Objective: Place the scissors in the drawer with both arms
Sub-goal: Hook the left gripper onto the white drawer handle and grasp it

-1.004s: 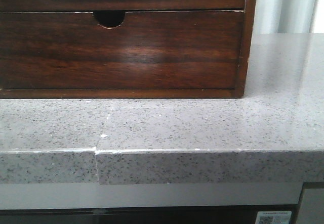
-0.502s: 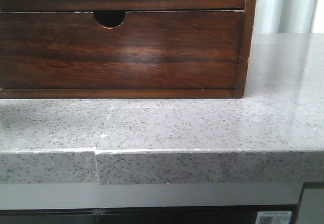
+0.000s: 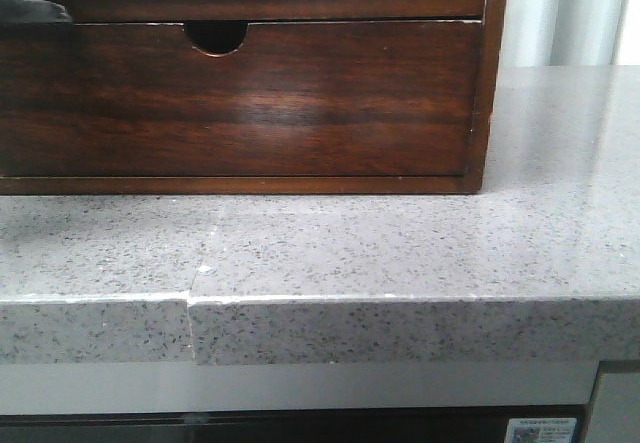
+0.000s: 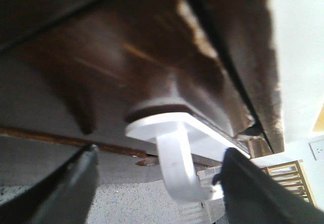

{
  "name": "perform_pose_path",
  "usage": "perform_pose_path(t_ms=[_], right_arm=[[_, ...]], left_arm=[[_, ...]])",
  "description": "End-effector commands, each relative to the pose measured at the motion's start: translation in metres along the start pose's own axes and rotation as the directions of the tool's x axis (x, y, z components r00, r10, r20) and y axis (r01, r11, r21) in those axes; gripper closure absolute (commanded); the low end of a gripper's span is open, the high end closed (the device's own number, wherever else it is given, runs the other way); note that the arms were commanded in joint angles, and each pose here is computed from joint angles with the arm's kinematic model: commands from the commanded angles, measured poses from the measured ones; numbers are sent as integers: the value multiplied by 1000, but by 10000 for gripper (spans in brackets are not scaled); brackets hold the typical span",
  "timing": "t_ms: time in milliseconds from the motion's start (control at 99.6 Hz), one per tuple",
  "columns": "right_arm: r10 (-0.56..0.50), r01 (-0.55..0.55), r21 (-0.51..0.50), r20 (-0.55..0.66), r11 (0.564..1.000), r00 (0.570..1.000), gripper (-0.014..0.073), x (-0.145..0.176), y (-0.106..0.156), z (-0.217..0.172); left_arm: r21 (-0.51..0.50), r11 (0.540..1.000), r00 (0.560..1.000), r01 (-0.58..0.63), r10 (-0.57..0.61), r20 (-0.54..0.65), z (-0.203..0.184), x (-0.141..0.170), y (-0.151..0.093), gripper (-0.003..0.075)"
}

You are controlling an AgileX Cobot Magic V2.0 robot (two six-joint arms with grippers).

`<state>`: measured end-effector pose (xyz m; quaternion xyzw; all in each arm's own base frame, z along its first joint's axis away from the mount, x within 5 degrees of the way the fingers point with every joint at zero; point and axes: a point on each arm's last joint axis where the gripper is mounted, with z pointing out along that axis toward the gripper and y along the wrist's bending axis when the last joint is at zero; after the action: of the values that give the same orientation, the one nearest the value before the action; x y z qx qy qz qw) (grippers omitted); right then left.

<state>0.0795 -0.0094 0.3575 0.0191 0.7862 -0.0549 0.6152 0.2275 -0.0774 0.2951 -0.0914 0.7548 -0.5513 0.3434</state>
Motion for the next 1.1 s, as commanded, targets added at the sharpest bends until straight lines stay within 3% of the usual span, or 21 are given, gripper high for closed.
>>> perform_pose_path(t_ms=[0,221,964,1094], right_arm=[[-14,14,8,100,1000,995,133,-17,-1,-2],[-14,14,8,102,1000,995,133,-17,-1,-2],[-14,14,8,99,1000,995,133,-17,-1,-2],[-14,14,8,97,1000,995,133,-17,-1,-2]], left_arm=[[120,993,999,18,-22,33,-1,-7,-20,370],[125,992,999,20,-24,29,-1,-7,-21,495],[161,983,996,89,-88,-17,7,-13,-22,497],[161,983,996,89,-88,-17,7,-13,-22,530]])
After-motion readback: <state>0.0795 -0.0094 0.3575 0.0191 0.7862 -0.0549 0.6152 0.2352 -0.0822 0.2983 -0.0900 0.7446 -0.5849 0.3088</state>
